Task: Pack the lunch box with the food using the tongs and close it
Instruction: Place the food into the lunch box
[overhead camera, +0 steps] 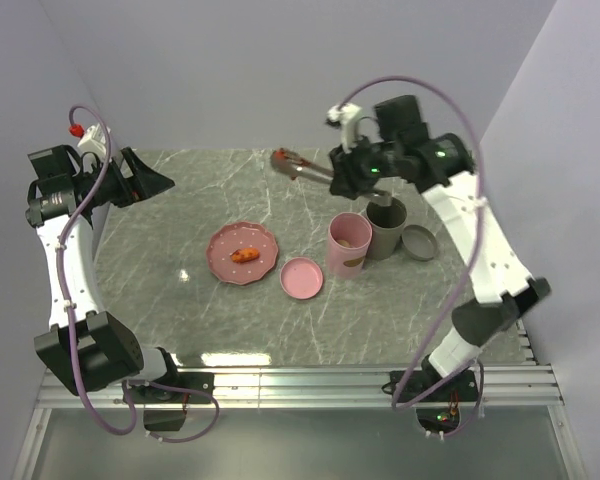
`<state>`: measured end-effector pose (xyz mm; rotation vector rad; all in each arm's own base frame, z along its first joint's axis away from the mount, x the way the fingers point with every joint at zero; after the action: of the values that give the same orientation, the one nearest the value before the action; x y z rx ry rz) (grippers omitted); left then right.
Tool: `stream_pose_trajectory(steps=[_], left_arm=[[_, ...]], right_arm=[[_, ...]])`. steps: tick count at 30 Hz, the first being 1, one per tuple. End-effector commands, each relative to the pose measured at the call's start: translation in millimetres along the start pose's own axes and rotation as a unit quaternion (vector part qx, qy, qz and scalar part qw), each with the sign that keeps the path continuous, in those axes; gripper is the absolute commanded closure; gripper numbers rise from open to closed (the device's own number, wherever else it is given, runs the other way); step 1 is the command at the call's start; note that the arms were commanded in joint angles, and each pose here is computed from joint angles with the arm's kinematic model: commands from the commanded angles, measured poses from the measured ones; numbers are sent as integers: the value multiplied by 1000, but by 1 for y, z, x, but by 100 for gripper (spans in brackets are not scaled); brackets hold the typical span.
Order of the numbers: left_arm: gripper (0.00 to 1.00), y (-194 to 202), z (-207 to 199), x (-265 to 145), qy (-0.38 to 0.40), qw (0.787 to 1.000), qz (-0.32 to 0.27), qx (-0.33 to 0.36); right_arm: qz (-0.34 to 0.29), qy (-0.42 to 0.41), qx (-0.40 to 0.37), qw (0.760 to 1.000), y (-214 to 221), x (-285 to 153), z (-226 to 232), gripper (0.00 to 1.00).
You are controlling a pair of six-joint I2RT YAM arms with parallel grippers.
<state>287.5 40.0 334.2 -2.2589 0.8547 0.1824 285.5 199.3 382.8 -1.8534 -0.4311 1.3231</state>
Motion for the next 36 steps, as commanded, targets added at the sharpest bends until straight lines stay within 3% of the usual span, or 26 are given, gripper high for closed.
stream_pose_trajectory(steps=[1, 12, 19, 36], left_arm=[[7, -12, -15, -7, 9, 999, -16, 32], [7, -10, -14, -5, 21, 999, -13, 25], [7, -8, -12, -3, 27, 999, -10, 25], [7, -9, -8, 0, 26, 999, -9, 22]], right_arm=[[-44, 49, 6, 998, 3, -49, -6, 61], [13, 139, 91, 986, 94, -97, -25, 61], [60, 165, 143, 974, 148, -103, -43, 61], [89, 159, 158, 970, 171, -97, -42, 57]])
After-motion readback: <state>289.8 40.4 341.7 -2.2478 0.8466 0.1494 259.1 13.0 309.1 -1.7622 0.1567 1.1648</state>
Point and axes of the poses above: each gripper's point midway between its finger pads, its own x axis out along the fingers, its own z axis along the line the jaws close on, y = z × x, the point moved 8 cm from there along -x, back along the fingers, and after that the axes turned 14 degrees about -x, right-handed, at the moved point
